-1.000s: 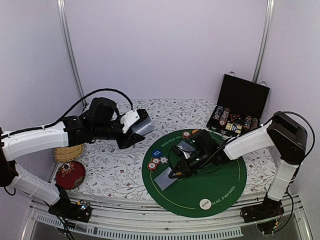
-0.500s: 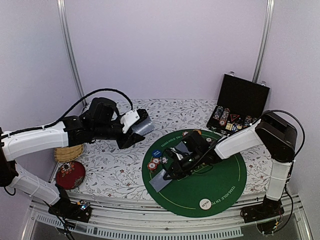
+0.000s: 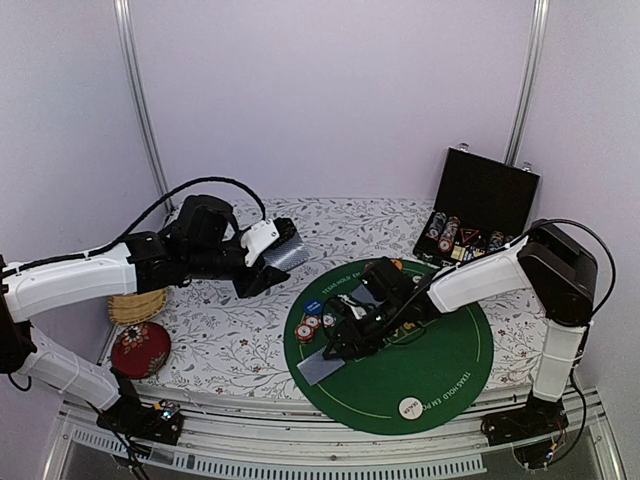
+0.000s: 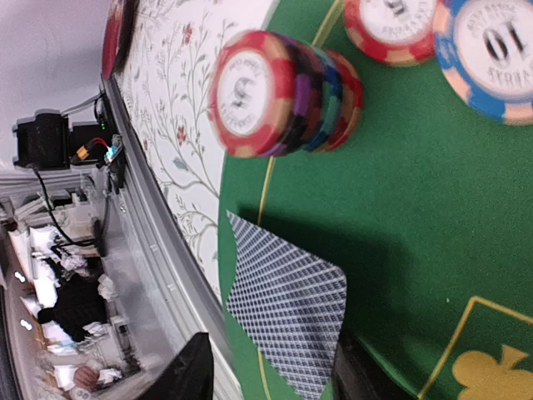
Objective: Distribute texas hold em gaming equipment
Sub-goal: Distribute the poker card in the small blind area, then pick up the poker card from the face-down deck piles.
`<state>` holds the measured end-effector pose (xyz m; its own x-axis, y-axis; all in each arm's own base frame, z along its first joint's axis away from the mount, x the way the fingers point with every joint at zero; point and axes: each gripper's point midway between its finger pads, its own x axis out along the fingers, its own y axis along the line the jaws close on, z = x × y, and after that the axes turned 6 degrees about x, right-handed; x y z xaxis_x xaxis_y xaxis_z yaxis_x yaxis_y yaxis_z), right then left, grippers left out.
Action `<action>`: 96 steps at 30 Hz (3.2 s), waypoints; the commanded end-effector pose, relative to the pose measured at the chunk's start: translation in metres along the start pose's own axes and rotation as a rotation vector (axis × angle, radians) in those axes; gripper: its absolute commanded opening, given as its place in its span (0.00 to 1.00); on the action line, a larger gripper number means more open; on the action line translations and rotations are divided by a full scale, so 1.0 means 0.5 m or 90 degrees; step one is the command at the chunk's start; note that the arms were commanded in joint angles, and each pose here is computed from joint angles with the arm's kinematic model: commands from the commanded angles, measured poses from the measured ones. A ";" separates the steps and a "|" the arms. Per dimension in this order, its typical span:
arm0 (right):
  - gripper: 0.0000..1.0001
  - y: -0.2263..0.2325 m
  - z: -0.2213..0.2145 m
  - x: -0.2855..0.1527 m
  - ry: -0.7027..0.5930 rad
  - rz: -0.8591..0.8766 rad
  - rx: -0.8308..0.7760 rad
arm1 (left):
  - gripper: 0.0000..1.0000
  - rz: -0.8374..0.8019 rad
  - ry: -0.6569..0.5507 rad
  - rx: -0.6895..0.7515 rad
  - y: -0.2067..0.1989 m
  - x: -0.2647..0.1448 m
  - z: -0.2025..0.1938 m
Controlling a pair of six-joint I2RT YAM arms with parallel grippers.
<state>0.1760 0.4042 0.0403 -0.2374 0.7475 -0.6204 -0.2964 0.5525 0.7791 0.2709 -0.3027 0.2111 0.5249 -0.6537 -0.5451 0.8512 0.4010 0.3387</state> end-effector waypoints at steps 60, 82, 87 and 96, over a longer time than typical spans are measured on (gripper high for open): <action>0.71 0.327 0.231 -0.362 -0.342 0.046 -0.324 | 0.49 0.003 -0.028 0.007 0.006 -0.014 0.019; 0.69 0.321 0.316 -0.222 -0.289 0.003 -0.363 | 0.48 0.002 -0.035 0.008 0.004 -0.016 0.023; 0.58 0.318 0.306 -0.243 -0.301 -0.020 -0.363 | 0.47 0.002 -0.032 0.007 0.005 -0.015 0.021; 0.39 0.318 0.296 -0.272 -0.315 -0.046 -0.358 | 0.47 0.004 -0.027 0.010 0.005 -0.012 0.017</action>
<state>0.2985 0.4574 0.2510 0.1569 0.8831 -0.4421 -0.7553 0.3957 0.5224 0.2696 -0.3034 0.2103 0.5177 -0.6583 -0.5464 0.8555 0.3953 0.3343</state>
